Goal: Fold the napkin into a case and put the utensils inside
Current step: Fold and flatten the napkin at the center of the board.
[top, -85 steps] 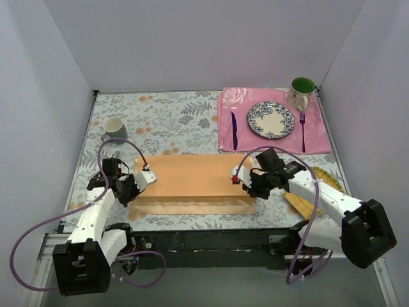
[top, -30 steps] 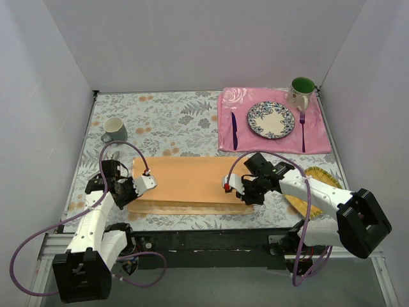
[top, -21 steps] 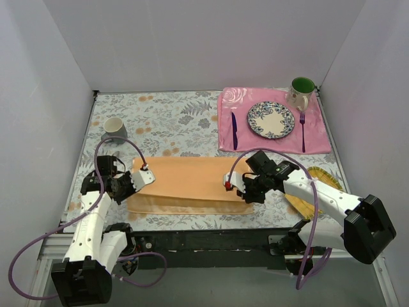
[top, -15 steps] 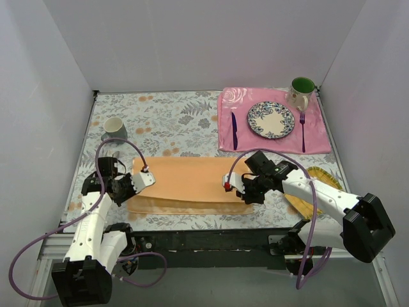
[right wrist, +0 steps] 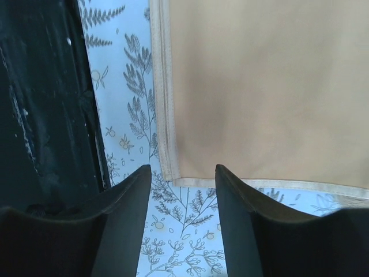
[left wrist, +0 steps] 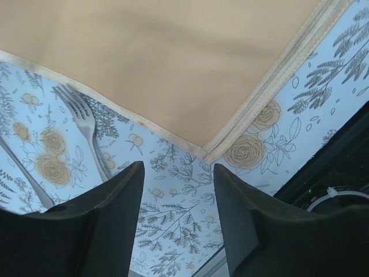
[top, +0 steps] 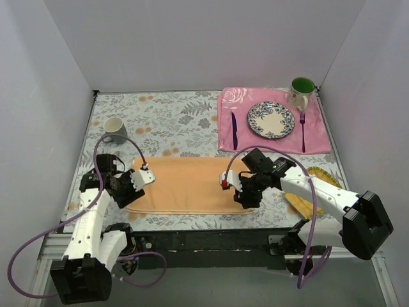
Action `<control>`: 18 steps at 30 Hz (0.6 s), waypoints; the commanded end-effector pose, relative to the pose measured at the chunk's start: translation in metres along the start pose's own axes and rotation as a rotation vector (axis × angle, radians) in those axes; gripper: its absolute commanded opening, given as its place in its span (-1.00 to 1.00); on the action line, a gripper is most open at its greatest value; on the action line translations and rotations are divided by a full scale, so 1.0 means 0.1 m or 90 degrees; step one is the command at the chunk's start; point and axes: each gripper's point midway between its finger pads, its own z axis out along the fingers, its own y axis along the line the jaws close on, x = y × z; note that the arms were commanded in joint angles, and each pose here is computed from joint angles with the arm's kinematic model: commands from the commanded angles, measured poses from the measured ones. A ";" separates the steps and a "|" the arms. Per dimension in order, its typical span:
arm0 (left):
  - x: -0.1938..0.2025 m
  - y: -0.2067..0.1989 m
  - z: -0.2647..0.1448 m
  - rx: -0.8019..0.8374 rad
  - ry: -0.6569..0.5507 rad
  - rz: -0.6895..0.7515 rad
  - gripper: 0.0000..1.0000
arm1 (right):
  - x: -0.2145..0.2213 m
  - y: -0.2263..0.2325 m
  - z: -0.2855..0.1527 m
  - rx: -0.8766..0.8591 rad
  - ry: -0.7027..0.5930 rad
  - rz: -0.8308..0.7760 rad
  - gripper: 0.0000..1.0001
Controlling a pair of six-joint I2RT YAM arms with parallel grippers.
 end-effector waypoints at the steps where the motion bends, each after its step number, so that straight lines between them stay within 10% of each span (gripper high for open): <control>1: -0.29 0.17 -0.12 -0.001 -0.057 -0.072 0.01 | -0.43 -0.09 -0.22 0.021 -0.073 0.006 0.08; 18: -0.27 0.36 0.34 0.047 -0.017 -0.276 -0.10 | -0.34 -0.43 0.22 -0.025 -0.025 0.098 -0.31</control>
